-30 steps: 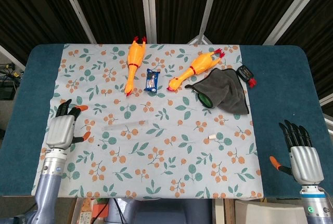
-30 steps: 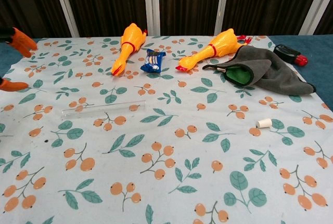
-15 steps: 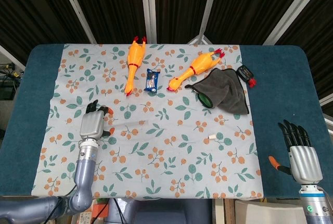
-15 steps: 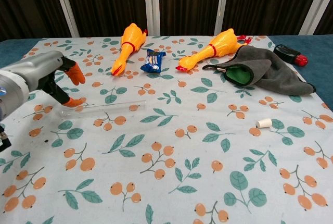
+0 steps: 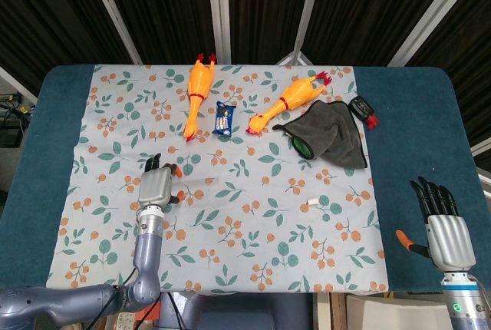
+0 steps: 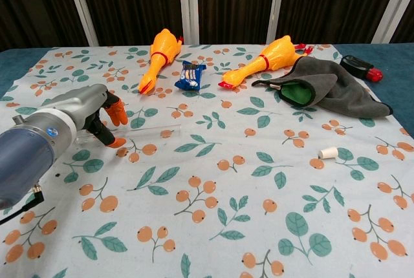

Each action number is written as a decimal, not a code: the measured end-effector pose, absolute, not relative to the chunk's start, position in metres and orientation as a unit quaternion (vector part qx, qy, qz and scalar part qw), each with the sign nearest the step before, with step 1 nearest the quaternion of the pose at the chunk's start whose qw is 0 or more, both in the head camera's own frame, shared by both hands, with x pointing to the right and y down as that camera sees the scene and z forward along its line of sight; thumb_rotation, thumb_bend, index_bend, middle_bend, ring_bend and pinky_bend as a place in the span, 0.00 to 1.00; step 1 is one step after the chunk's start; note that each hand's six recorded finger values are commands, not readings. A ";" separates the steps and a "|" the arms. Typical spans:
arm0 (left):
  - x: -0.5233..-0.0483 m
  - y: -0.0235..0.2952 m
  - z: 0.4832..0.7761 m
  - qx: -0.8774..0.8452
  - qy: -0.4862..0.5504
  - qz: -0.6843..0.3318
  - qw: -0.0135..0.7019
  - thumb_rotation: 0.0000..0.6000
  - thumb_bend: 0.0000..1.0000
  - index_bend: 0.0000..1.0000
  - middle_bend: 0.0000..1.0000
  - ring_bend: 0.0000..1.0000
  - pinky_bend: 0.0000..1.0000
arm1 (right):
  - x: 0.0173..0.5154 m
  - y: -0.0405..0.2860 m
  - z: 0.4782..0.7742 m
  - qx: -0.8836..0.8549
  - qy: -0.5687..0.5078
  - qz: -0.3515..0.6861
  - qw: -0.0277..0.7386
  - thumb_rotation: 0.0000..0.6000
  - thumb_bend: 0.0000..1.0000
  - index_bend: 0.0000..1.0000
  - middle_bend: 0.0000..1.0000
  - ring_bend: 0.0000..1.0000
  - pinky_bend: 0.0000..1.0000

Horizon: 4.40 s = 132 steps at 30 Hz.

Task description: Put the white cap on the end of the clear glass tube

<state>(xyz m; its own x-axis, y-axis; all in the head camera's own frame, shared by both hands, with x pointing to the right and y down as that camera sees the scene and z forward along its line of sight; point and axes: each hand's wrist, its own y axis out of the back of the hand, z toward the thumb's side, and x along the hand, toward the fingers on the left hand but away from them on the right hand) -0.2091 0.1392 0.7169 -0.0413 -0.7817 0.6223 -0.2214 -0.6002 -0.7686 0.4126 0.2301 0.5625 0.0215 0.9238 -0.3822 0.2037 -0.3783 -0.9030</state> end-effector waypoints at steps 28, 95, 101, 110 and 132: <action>-0.199 0.142 0.735 -0.649 0.377 -0.625 0.217 1.00 0.55 0.54 0.38 0.00 0.00 | 0.413 0.229 0.563 -0.635 -0.453 0.534 0.326 1.00 0.26 0.00 0.00 0.00 0.00; -0.224 0.070 0.664 -0.756 0.432 -0.427 0.244 1.00 0.79 0.61 0.48 0.03 0.00 | 0.300 0.174 0.666 -0.685 -0.294 0.553 0.373 1.00 0.26 0.41 0.12 0.00 0.00; -0.226 0.072 0.657 -0.758 0.429 -0.423 0.250 1.00 0.79 0.61 0.48 0.03 0.00 | 0.295 0.176 0.682 -0.688 -0.283 0.560 0.364 1.00 0.26 0.43 0.13 0.00 0.00; -0.230 0.075 0.656 -0.758 0.428 -0.424 0.250 1.00 0.79 0.61 0.48 0.03 0.00 | 0.291 0.175 0.693 -0.687 -0.273 0.563 0.368 1.00 0.26 0.46 0.14 0.00 0.00; -0.239 0.070 0.658 -0.751 0.439 -0.426 0.247 1.00 0.79 0.61 0.48 0.03 0.00 | 0.267 0.171 0.716 -0.696 -0.254 0.555 0.379 1.00 0.30 0.49 0.14 0.00 0.00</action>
